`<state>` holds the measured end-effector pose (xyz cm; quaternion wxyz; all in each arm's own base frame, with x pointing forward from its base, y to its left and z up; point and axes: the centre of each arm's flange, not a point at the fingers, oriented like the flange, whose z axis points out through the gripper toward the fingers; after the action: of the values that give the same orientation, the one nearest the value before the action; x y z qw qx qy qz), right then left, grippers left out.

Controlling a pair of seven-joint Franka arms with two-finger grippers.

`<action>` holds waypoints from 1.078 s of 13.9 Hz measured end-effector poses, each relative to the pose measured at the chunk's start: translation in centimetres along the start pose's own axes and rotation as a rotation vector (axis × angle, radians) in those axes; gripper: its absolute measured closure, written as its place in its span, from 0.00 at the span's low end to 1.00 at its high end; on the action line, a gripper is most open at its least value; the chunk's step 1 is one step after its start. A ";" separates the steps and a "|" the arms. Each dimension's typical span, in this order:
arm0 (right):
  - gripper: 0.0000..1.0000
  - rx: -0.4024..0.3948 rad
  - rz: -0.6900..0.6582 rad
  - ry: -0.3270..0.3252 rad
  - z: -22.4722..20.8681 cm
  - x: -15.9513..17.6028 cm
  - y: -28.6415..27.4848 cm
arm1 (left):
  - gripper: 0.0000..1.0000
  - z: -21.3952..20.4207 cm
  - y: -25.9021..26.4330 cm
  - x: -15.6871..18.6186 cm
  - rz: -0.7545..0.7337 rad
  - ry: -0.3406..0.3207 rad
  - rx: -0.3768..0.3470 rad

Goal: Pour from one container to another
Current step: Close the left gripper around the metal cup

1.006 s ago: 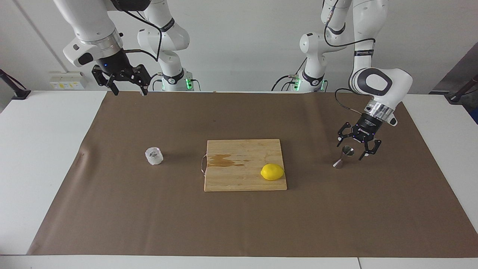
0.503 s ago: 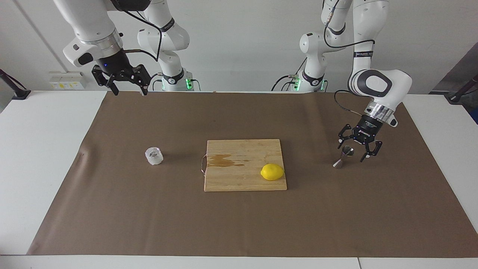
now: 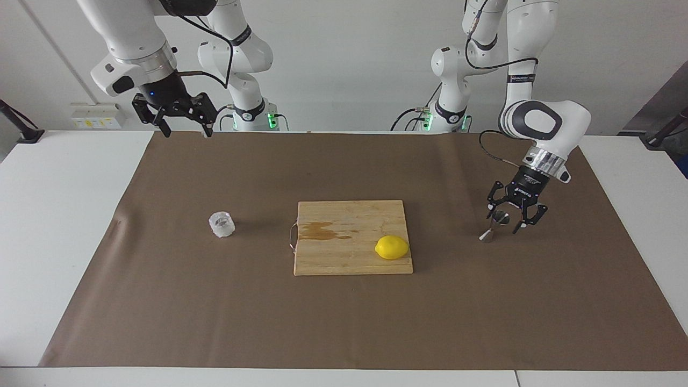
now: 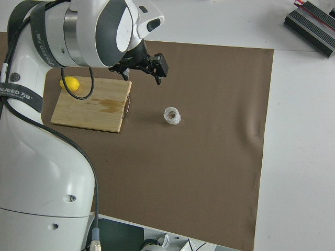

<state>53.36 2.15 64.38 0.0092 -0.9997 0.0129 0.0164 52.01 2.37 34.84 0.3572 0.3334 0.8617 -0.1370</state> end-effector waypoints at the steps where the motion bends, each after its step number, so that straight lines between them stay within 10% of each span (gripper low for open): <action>1: 0.00 0.000 0.000 0.000 0.0 0.0 0.0 | 0.21 0.0 0.0 0.0 0.000 0.000 0.000; 15: 0.00 0.000 0.000 0.000 0.0 0.0 0.0 | 0.29 0.0 0.0 0.1 -0.015 -0.002 0.006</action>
<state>53.36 2.15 64.38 0.0092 -0.9997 0.0129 0.0164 51.99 2.44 34.75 0.3558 0.3278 0.8635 -0.1427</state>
